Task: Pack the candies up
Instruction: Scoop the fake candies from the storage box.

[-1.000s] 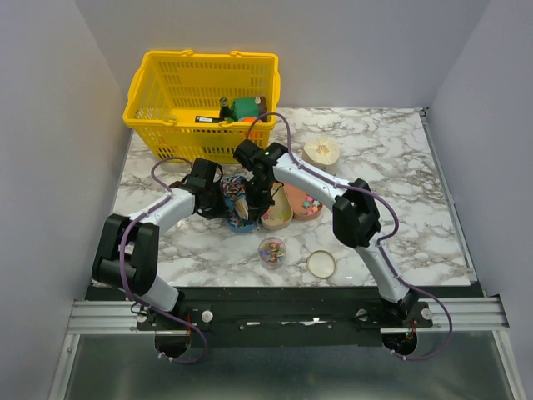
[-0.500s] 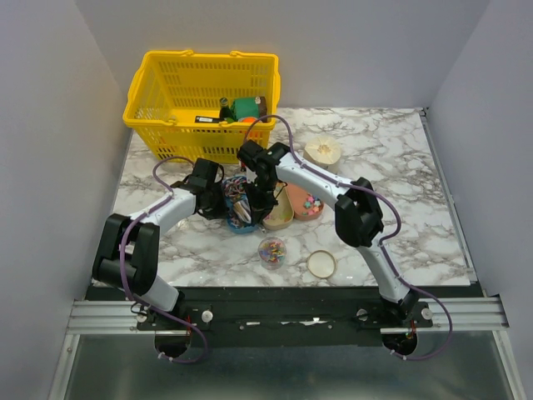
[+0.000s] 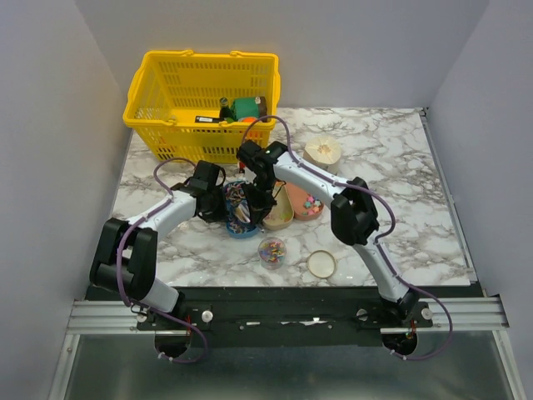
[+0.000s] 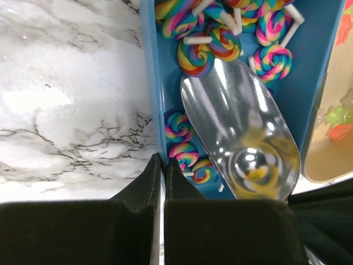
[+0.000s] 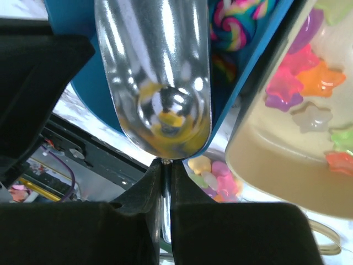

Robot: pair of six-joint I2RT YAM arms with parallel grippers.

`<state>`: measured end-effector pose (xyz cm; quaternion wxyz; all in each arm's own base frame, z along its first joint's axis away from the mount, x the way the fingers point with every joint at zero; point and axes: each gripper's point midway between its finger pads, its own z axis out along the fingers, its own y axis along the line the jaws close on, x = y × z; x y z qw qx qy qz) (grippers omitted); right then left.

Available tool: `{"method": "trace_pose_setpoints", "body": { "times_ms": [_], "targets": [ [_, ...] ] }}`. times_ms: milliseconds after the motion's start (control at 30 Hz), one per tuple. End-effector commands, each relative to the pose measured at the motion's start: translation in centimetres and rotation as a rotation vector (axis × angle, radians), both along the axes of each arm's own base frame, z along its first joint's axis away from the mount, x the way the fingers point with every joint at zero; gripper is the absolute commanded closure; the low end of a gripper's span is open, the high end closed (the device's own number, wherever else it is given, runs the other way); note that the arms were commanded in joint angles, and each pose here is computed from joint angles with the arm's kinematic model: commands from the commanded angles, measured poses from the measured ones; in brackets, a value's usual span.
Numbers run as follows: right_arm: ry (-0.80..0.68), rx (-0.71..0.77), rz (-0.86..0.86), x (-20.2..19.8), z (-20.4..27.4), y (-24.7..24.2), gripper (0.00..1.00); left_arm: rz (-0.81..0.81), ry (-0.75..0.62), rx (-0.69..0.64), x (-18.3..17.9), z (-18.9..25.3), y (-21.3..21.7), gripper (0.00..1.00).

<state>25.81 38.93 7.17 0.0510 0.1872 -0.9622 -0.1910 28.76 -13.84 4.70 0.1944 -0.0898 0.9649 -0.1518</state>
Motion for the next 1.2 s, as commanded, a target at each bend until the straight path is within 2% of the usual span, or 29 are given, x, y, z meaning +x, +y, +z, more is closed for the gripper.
{"method": "trace_pose_setpoints", "body": {
  "times_ms": [0,233,467,800,967,1100,1167],
  "targets": [
    [0.021,-0.027,-0.067,1.5,-2.1,0.2,0.99,-0.035,0.008,0.028,-1.1,-0.1,0.2,1.0],
    [-0.072,0.007,-0.115,3.6,-3.6,1.3,0.99,-0.049,0.009,0.03,-1.2,-0.1,-0.2,1.0],
    [-0.162,-0.082,-0.094,4.8,-6.2,-0.4,0.99,-0.048,0.0,0.032,-0.8,0.3,-0.2,1.0],
    [-0.252,-0.152,-0.079,5.7,-7.1,-2.4,0.99,-0.031,-0.009,0.035,0.0,0.7,-0.3,1.0],
    [-0.167,-0.143,-0.16,4.5,-6.6,-1.9,0.99,-0.03,-0.01,0.037,0.0,0.7,-0.3,1.0],
    [0.036,-0.089,-0.286,2.2,-5.5,-1.1,0.99,-0.027,-0.011,0.036,0.0,0.7,-0.3,1.0],
    [0.078,-0.045,-0.329,1.9,-4.5,-0.5,0.99,-0.025,-0.011,0.037,0.0,0.8,-0.3,1.0]
  ]
}}
